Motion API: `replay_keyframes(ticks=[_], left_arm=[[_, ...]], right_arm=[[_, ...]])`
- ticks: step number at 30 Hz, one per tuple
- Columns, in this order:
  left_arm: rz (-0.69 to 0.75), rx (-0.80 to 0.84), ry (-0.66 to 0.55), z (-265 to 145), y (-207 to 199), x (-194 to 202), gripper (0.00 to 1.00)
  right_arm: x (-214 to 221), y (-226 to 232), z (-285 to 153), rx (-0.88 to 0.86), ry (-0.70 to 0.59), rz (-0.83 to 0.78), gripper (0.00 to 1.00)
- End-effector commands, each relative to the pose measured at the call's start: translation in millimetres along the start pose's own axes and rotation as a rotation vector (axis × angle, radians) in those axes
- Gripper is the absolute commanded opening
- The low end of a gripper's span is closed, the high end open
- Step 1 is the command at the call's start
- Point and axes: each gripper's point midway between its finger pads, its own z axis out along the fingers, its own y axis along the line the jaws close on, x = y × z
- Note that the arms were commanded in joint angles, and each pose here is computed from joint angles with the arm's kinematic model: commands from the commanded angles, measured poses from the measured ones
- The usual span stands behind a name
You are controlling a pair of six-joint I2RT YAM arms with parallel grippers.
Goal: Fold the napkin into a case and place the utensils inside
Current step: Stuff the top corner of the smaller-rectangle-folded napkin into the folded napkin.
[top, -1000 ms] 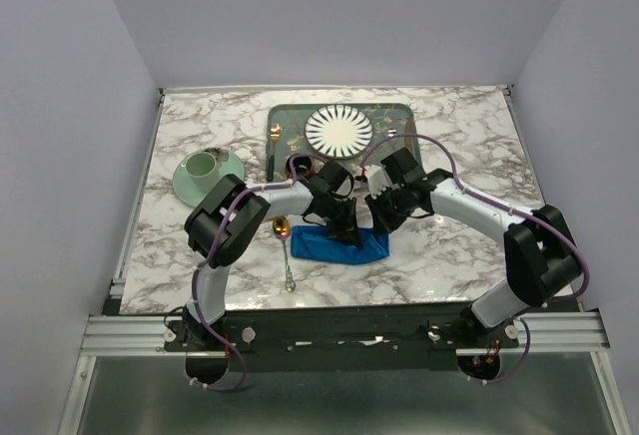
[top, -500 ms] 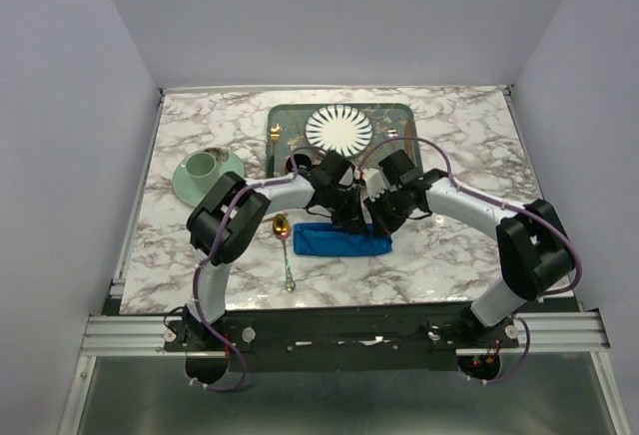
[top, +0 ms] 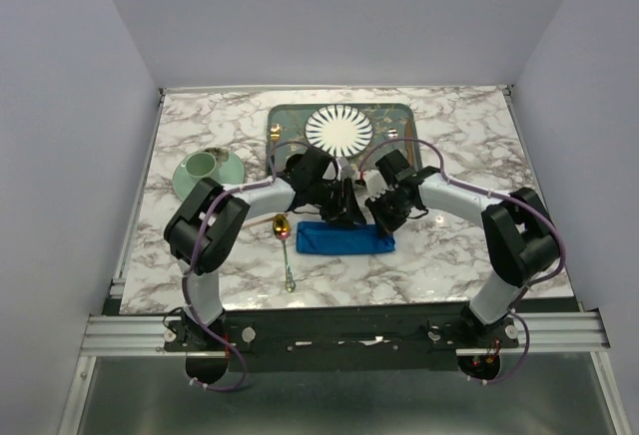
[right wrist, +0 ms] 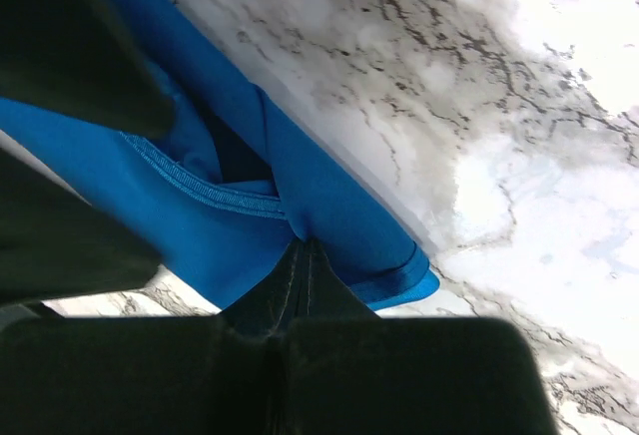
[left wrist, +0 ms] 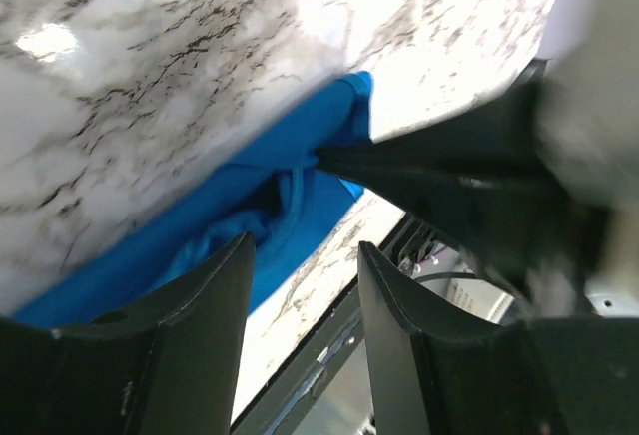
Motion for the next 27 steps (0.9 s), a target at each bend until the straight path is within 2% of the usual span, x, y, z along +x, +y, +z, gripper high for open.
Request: replay_keyframes(ticks=[1, 3, 5, 6, 9, 12, 17, 18, 19, 20, 22, 25, 27], left_arm=[[0.086, 0.002, -0.154, -43, -7, -24, 0.55], [0.109, -0.020, -0.182, -55, 1, -27, 0.53], [0.191, -0.037, -0.206, -71, 4, -27, 0.49], [0.216, -0.029, -0.203, -75, 2, -23, 0.38], [0.308, 0.027, -0.158, -82, -9, -6, 0.20], [0.405, 0.028, -0.144, -78, -15, 9, 0.15], [0.710, 0.018, -0.157, -83, -22, 15, 0.15], [0.858, 0.008, -0.171, -86, -19, 12, 0.16], [0.949, 0.022, -0.183, -91, -22, 15, 0.19], [1.024, 0.019, -0.177, -93, -21, 18, 0.22], [1.242, 0.034, -0.115, -91, -21, 34, 0.27], [1.436, 0.044, -0.035, -78, -21, 58, 0.31], [1.494, 0.027, -0.025, -71, -21, 63, 0.32]], right_arm=[[4, -12, 0, 0.032, 0.039, 0.055, 0.01], [4, -13, -2, 0.028, 0.039, 0.065, 0.01], [1, -12, -3, 0.020, 0.036, 0.069, 0.01], [0, -11, -4, 0.015, 0.036, 0.072, 0.01], [-1, -9, -7, -0.003, 0.036, 0.087, 0.01], [-3, -4, -11, -0.030, 0.050, 0.104, 0.04], [-11, 1, -26, -0.065, 0.052, 0.124, 0.16], [-14, 3, -32, -0.074, 0.049, 0.118, 0.19], [-16, 1, -37, -0.078, 0.045, 0.127, 0.29], [-20, 5, -41, -0.099, 0.032, 0.123, 0.33], [-28, 9, -50, -0.125, 0.007, 0.115, 0.40], [-42, 11, -52, -0.152, -0.018, 0.095, 0.44], [-50, 14, -50, -0.180, -0.028, 0.094, 0.45]])
